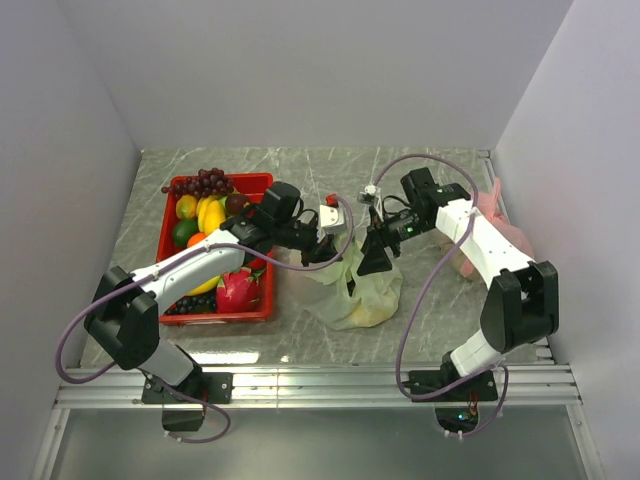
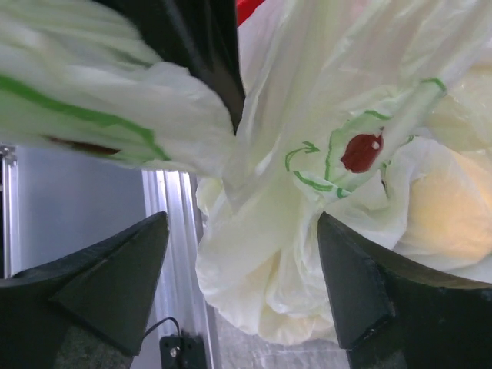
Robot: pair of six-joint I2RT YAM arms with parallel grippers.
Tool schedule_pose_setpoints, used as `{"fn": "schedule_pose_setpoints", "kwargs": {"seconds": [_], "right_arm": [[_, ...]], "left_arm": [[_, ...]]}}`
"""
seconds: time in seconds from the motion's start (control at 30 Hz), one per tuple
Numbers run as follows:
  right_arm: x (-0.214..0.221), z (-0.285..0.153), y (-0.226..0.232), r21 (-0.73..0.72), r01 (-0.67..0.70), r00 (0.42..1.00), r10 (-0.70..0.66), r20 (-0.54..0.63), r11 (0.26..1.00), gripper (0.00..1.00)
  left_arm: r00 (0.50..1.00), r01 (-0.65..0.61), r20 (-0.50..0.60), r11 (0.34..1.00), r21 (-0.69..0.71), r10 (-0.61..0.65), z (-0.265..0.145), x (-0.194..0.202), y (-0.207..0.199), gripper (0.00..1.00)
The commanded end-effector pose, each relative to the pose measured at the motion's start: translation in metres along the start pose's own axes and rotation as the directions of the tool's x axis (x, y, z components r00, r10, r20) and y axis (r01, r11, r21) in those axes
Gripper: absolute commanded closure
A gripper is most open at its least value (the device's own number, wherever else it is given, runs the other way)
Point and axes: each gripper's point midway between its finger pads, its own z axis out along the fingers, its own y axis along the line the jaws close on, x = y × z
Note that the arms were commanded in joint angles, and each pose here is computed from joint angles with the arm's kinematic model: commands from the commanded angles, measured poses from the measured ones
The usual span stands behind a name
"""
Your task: Place the fake fruits into the plastic bag and tie a complex knot
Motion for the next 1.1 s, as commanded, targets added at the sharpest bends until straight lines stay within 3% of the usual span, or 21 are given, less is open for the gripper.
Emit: {"fn": "schedule_pose_setpoints", "kwargs": {"seconds": [0.0,0.1,0.2,0.23,0.3,0.33,0.37,0.4,0.53,0.63,0.93,1.07], "right_arm": [[-0.017,0.002,0.006,-0.041,-0.020,0.999,0.022,0.039,0.999,0.04],[-0.016,0.009,-0.003,-0.007,-0.034,0.999,0.035,0.035,0.999,0.04],[-0.014,0.011,-0.016,0.065,-0.005,0.999,0.003,0.035,0.998,0.29],[-0.013,0.011,-0.018,0.076,0.006,0.999,-0.009,0.035,0.997,0.45],[-0.013,0.010,-0.021,0.109,0.036,0.998,-0.041,0.040,0.993,0.61],[-0.014,0.009,-0.020,0.116,0.054,0.997,-0.060,0.044,0.992,0.78],[-0.016,0.009,-0.020,0.124,0.072,0.996,-0.079,0.050,0.990,0.83],[-0.017,0.008,-0.016,0.122,0.094,0.993,-0.101,0.053,0.988,0.84],[-0.021,0.010,-0.004,0.075,0.111,0.991,-0.116,0.072,0.991,0.63],[-0.024,0.011,0.000,0.058,0.109,0.990,-0.113,0.082,0.992,0.55],[-0.021,0.019,0.006,0.020,0.107,0.992,-0.108,0.060,0.994,0.44],[-0.025,0.022,0.003,0.032,0.095,0.993,-0.097,0.069,0.995,0.52]], "left_arm": [[0.998,-0.059,0.033,0.998,-0.020,0.060,0.000,-0.015,0.004,0.99],[0.998,-0.055,0.030,0.998,-0.022,0.056,0.001,-0.015,0.006,1.00],[0.997,-0.066,0.049,0.998,0.000,0.066,-0.001,-0.019,0.000,0.99],[0.996,-0.071,0.057,0.998,0.000,0.070,-0.002,-0.021,-0.001,0.99],[0.996,-0.067,0.065,0.998,0.003,0.066,-0.003,-0.024,-0.003,0.99],[0.996,-0.064,0.066,0.998,0.005,0.063,-0.004,-0.024,-0.003,0.99],[0.996,-0.062,0.065,0.998,0.008,0.061,-0.002,-0.026,-0.002,0.99],[0.997,-0.056,0.062,0.998,0.010,0.055,-0.001,-0.026,-0.001,1.00],[0.998,-0.032,0.053,0.999,-0.003,0.032,0.005,-0.026,0.007,1.00],[0.997,-0.029,0.070,1.000,-0.013,0.030,0.006,-0.030,0.009,0.99],[0.999,-0.008,0.047,1.000,-0.014,0.008,0.013,-0.021,0.011,0.99],[0.999,0.001,0.048,1.000,-0.008,0.000,0.015,-0.023,0.011,0.97]]}}
